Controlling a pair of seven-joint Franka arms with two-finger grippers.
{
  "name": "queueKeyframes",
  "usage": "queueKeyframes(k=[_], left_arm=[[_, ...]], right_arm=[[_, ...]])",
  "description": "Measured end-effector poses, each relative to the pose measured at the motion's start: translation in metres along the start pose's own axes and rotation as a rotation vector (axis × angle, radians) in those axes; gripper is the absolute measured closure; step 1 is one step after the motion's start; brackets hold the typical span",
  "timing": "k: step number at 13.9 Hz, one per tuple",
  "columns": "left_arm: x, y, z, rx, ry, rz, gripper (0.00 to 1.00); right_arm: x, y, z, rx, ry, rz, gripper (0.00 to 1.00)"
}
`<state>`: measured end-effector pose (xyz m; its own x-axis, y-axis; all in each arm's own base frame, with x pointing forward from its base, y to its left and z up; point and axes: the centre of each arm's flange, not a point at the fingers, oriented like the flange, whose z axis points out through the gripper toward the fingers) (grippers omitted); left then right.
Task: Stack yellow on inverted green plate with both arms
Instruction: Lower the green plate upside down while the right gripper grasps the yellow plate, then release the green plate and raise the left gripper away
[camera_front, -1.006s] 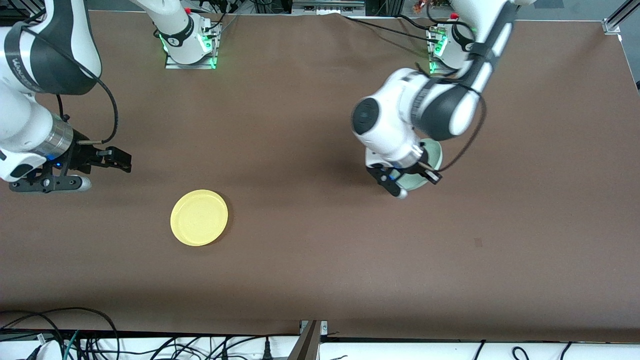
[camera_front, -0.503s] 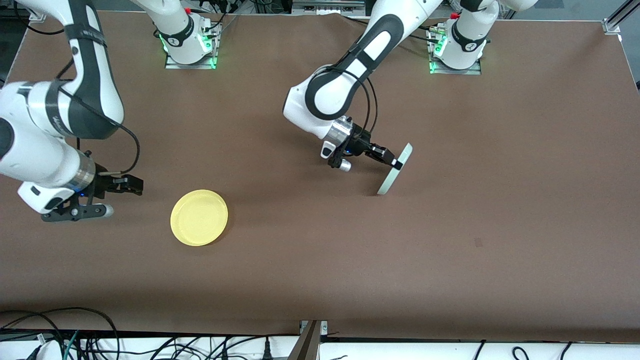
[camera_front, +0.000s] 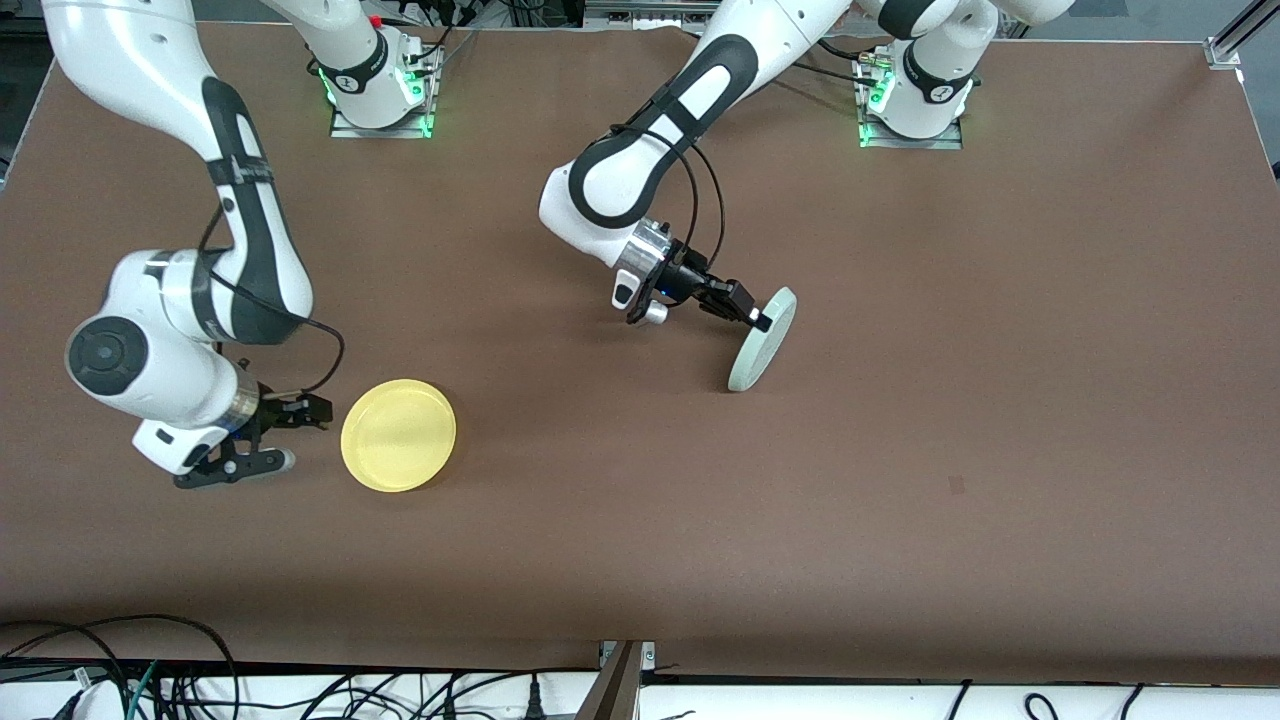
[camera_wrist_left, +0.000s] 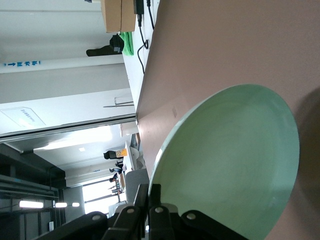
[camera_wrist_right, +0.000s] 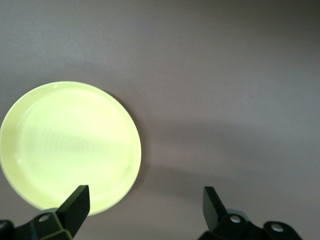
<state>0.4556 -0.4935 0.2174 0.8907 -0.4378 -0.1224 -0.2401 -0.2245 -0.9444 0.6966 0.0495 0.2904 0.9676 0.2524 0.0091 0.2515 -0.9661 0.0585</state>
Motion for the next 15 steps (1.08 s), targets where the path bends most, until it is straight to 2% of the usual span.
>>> queueKeyframes(k=[2,3,5,8,9,10,11,12,13,14,15], left_arm=[[0.005,0.003,-0.009,-0.050,0.025,-0.043,0.78],[0.009,0.000,-0.018,-0.117,0.029,-0.066,0.67],[0.018,-0.009,-0.037,-0.280,0.027,-0.100,0.47],[0.034,-0.023,-0.048,-0.531,-0.013,-0.148,0.18],[0.042,-0.026,-0.047,-0.619,-0.019,-0.169,0.07],[0.052,-0.030,-0.042,-0.714,-0.026,-0.195,0.00],[0.062,-0.034,-0.037,-0.811,-0.038,-0.232,0.00],[0.073,-0.040,-0.031,-0.923,-0.058,-0.280,0.00],[0.083,-0.048,-0.020,-1.009,-0.080,-0.321,0.00],[0.092,-0.057,-0.005,-1.058,-0.103,-0.359,0.00],[0.101,-0.070,0.012,-1.085,-0.120,-0.394,0.00]], right_arm=[[0.006,-0.004,0.028,0.027,0.035,-0.023,0.00],[0.007,-0.006,0.041,0.035,0.046,-0.033,0.00],[0.009,-0.007,0.058,0.040,0.062,-0.042,0.00],[0.011,-0.012,0.073,0.049,0.073,-0.053,0.03],[0.011,-0.014,0.076,0.052,0.071,-0.054,0.11],[0.010,-0.014,0.078,0.054,0.068,-0.054,0.15],[0.010,-0.014,0.080,0.054,0.066,-0.057,0.17],[0.008,-0.013,0.083,0.055,0.062,-0.057,0.24],[0.006,-0.012,0.087,0.055,0.060,-0.057,0.24],[0.004,-0.012,0.091,0.053,0.059,-0.055,0.29],[0.001,-0.012,0.097,0.052,0.058,-0.054,0.29]])
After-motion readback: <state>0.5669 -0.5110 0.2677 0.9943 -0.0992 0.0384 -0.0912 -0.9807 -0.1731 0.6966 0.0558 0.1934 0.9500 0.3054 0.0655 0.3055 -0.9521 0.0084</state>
